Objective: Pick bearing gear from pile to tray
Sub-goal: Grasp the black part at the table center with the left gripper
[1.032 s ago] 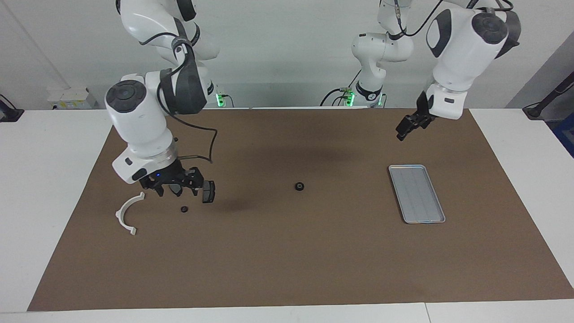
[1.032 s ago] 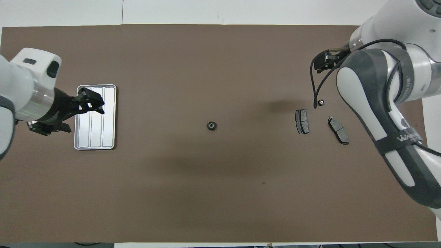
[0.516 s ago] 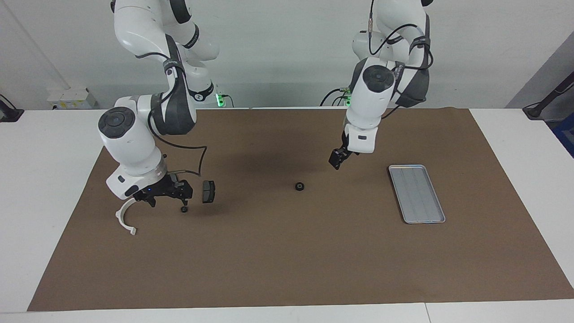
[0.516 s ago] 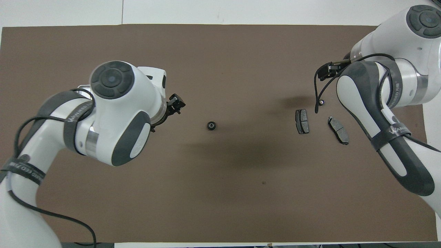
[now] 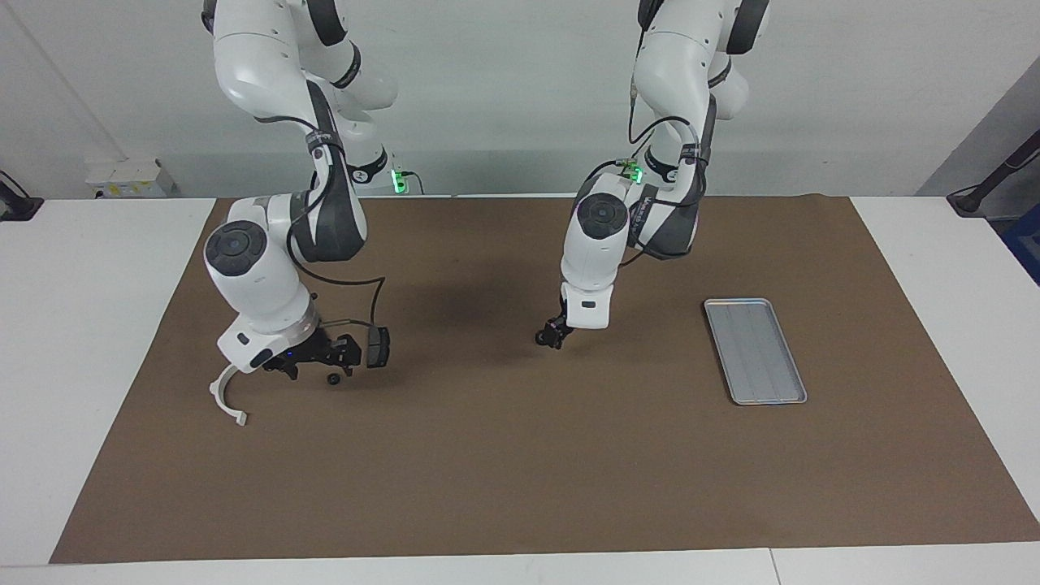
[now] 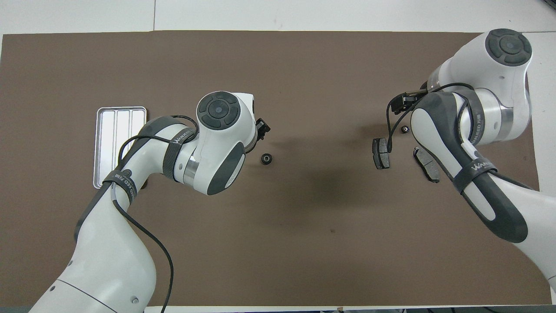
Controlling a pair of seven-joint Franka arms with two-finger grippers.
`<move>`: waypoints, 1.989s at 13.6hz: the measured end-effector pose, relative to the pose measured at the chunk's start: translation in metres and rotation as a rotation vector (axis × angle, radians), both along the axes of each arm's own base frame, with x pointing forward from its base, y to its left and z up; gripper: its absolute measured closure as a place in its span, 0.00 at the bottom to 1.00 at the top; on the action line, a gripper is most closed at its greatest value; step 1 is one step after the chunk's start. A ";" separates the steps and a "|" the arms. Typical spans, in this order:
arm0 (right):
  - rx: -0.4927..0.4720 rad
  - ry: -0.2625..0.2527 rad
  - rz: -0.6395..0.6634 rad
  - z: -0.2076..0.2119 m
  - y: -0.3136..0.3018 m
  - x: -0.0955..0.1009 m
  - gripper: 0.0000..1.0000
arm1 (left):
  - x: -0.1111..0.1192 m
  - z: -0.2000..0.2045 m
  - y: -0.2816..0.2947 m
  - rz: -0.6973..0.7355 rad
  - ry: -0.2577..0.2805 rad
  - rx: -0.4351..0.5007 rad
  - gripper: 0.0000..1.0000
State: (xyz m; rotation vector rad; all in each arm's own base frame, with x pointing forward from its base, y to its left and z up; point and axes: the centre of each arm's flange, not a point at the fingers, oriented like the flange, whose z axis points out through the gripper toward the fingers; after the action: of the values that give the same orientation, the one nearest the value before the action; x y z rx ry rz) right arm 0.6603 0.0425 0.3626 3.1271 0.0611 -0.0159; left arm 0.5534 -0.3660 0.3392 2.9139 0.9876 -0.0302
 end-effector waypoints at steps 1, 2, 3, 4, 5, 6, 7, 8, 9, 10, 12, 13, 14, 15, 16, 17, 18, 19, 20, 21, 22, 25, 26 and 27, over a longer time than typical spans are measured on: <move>0.001 0.001 0.004 -0.009 0.000 -0.003 0.00 | 0.002 -0.005 -0.002 0.007 -0.013 -0.012 0.00; 0.002 -0.002 0.011 -0.016 0.000 -0.006 0.00 | 0.001 -0.011 -0.003 0.008 -0.013 -0.013 0.00; 0.003 -0.007 0.016 -0.023 -0.001 -0.009 0.00 | 0.000 -0.017 -0.007 0.005 -0.013 -0.013 0.00; 0.004 -0.011 0.020 -0.029 -0.004 -0.011 0.00 | -0.002 -0.019 -0.011 0.001 -0.016 -0.015 0.00; 0.005 -0.016 0.025 -0.034 -0.008 -0.012 0.00 | -0.005 -0.021 -0.015 -0.005 -0.018 -0.017 0.00; 0.006 -0.021 0.031 -0.040 -0.012 -0.014 0.00 | -0.011 -0.024 -0.022 -0.017 -0.015 -0.015 0.00; 0.007 -0.020 0.033 -0.045 -0.016 -0.017 0.00 | -0.018 -0.026 -0.029 -0.030 -0.010 -0.012 0.00; 0.007 -0.018 0.037 -0.050 -0.020 -0.019 0.00 | -0.025 -0.029 -0.035 -0.041 -0.004 -0.008 0.00; 0.007 -0.011 0.038 -0.055 -0.022 -0.022 0.00 | -0.032 -0.033 -0.040 -0.049 0.003 -0.003 0.00; 0.007 -0.005 0.039 -0.058 -0.022 -0.024 0.00 | -0.036 -0.037 -0.042 -0.053 0.010 0.002 0.00; 0.008 0.001 0.042 -0.062 -0.020 -0.027 0.00 | -0.038 -0.042 -0.039 -0.051 0.018 0.009 0.00; 0.008 0.003 0.042 -0.063 -0.020 -0.027 0.03 | -0.038 -0.043 -0.038 -0.050 0.020 0.012 0.00; 0.008 0.002 0.042 -0.064 -0.020 -0.027 0.00 | -0.039 -0.045 -0.037 -0.050 0.022 0.013 0.00; 0.009 -0.003 0.042 -0.064 -0.020 -0.027 0.00 | -0.039 -0.046 -0.037 -0.050 0.023 0.014 0.00; 0.009 -0.010 0.043 -0.065 -0.020 -0.027 0.00 | -0.040 -0.047 -0.037 -0.050 0.023 0.015 0.00; 0.010 -0.012 0.043 -0.067 -0.020 -0.028 0.00 | -0.040 -0.048 -0.036 -0.049 0.023 0.015 0.00; 0.011 -0.008 0.044 -0.070 -0.020 -0.029 0.07 | -0.039 -0.049 -0.036 -0.048 0.021 0.015 0.00; 0.011 -0.006 0.044 -0.073 -0.019 -0.030 0.07 | -0.039 -0.050 -0.035 -0.047 0.021 0.016 0.00; 0.012 -0.010 0.045 -0.075 -0.018 -0.030 0.10 | -0.039 -0.052 -0.035 -0.046 0.023 0.017 0.00; 0.013 -0.010 0.047 -0.076 -0.017 -0.030 0.10 | -0.039 -0.053 -0.035 -0.046 0.023 0.017 0.00; 0.013 -0.010 0.049 -0.076 -0.016 -0.030 0.10 | -0.038 -0.053 -0.035 -0.042 0.023 0.017 0.00; 0.014 -0.011 0.050 -0.076 -0.015 -0.030 0.19 | -0.039 -0.054 -0.036 -0.032 0.024 0.017 0.10; 0.014 -0.011 0.050 -0.076 -0.015 -0.030 0.27 | -0.039 -0.053 -0.036 -0.032 0.022 0.016 0.19; 0.014 -0.010 0.050 -0.076 -0.015 -0.030 0.38 | -0.039 -0.053 -0.038 -0.034 0.022 0.016 0.19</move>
State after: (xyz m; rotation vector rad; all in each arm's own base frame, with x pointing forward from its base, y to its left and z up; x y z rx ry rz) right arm 0.6306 0.0270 0.2870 3.1379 0.1399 0.0014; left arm 0.5139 -0.4035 0.2867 2.9513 0.9458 -0.0559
